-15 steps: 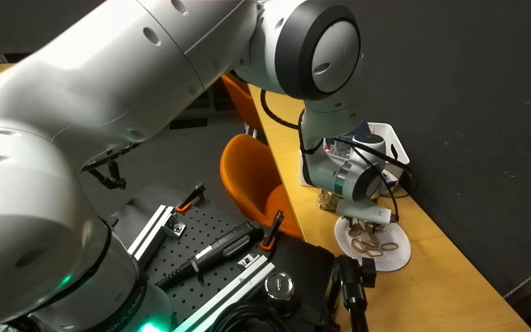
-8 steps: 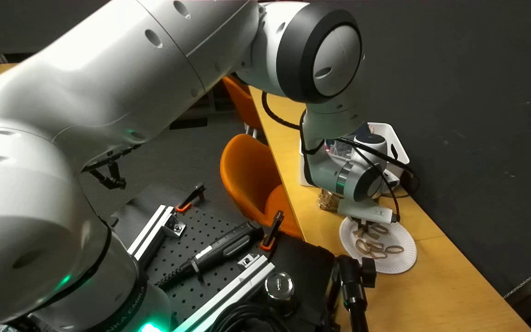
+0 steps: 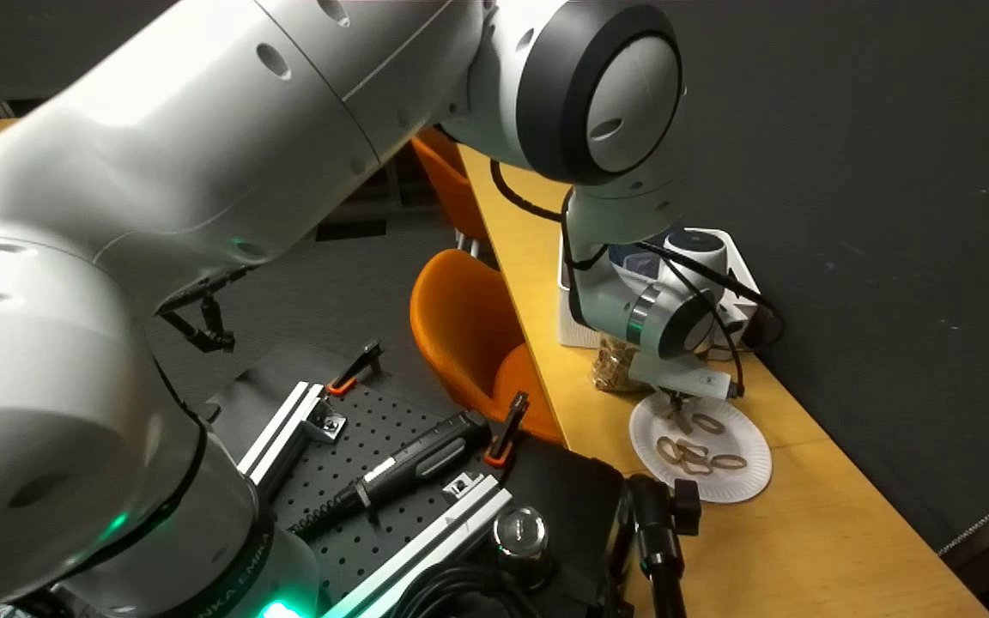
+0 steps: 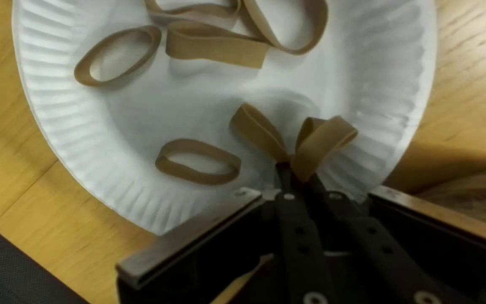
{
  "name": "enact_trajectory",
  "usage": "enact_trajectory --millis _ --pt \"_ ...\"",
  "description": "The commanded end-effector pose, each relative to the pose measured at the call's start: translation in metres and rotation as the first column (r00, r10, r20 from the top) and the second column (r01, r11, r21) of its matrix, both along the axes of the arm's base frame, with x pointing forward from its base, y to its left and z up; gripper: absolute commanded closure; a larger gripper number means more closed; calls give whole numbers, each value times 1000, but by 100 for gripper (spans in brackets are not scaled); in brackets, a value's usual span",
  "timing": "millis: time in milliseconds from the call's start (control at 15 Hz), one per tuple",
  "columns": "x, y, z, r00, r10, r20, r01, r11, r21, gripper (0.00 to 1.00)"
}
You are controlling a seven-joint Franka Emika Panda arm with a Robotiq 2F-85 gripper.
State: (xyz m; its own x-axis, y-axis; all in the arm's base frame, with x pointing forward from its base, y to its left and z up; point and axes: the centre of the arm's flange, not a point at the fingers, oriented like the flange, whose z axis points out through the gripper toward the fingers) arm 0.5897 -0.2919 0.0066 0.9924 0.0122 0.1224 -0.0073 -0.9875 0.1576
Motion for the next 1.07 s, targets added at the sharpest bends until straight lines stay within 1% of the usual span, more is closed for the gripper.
enact_trajectory --millis 0,67,133,333,600,800,867,1000 --pt "-8 -2 47 1000 -21 16 21 1000 17 98" --pt "-9 -3 58 1000 -23 18 23 1000 18 98" --pt "-13 -5 79 999 -33 23 33 999 8 98" --pt "-18 -11 133 997 -48 67 48 999 -6 98" --pt "-17 -2 220 985 -27 173 35 998 -43 98" --pt "-12 22 270 965 35 260 -17 997 -72 98" --pt "-10 31 283 960 54 275 -34 996 -78 98" --pt "-3 53 295 949 95 299 -74 994 -82 98"
